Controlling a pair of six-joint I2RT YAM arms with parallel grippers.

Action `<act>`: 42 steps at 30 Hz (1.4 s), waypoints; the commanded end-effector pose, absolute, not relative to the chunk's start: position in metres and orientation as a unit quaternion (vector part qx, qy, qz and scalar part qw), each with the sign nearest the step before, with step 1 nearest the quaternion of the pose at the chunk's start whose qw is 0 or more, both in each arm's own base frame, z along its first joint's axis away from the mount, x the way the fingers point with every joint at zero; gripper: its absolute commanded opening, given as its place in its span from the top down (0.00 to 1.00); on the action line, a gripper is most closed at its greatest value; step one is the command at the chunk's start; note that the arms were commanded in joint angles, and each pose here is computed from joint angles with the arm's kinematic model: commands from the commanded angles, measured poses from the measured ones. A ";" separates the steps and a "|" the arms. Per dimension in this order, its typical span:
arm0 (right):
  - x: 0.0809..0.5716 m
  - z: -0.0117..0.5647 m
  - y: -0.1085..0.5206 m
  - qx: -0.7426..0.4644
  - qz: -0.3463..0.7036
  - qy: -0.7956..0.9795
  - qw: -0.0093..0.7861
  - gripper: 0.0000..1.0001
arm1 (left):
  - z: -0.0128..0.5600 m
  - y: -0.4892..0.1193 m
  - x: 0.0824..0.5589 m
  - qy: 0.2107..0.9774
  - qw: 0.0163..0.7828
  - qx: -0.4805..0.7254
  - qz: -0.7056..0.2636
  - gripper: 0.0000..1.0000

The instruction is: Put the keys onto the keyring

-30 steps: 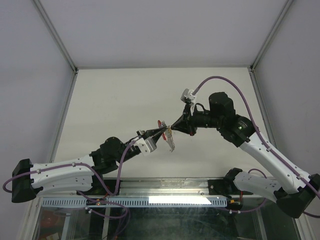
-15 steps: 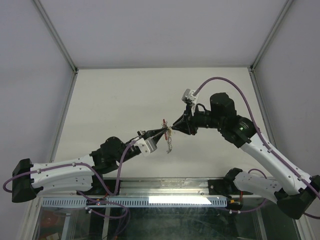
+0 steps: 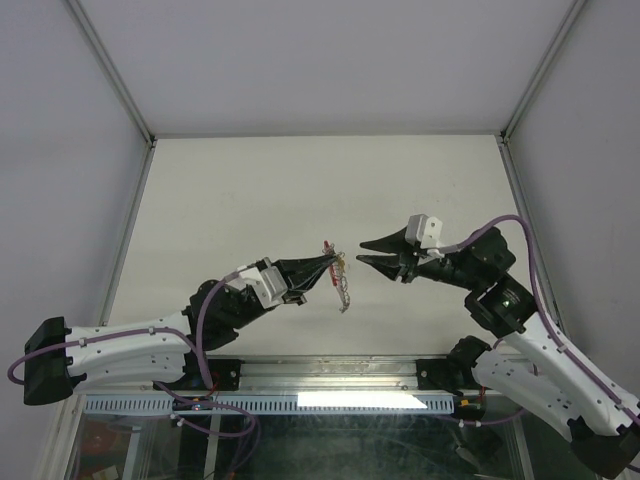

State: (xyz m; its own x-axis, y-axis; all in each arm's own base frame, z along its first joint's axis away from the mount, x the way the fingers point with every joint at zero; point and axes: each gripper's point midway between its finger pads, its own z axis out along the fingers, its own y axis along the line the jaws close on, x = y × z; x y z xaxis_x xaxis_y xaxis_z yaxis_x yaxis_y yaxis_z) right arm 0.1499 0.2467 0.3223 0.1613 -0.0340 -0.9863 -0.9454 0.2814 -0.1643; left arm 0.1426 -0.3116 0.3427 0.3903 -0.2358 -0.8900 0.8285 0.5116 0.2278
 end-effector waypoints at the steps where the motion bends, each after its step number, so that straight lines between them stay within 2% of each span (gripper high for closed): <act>1: 0.138 0.367 0.250 -0.507 0.364 0.416 0.661 0.70 | 0.382 -0.297 0.123 0.369 0.763 0.263 -0.461 1.00; 11: 0.106 0.390 0.263 -0.542 0.441 0.365 0.615 0.71 | 0.390 -0.295 0.104 0.332 0.743 0.259 -0.521 1.00; 42: 0.101 0.376 0.278 -0.550 0.488 0.371 0.567 0.71 | 0.392 -0.304 0.101 0.323 0.736 0.281 -0.525 1.00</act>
State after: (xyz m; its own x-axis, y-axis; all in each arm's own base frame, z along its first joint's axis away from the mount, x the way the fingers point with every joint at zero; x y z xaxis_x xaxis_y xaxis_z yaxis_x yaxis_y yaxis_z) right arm 0.1075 0.2783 0.3537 0.2063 0.0900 -0.9743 -0.9747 -0.0692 -0.2127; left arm 0.1077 -0.3128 0.3603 0.2225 -0.5073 -0.8326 0.9489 0.3088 0.0654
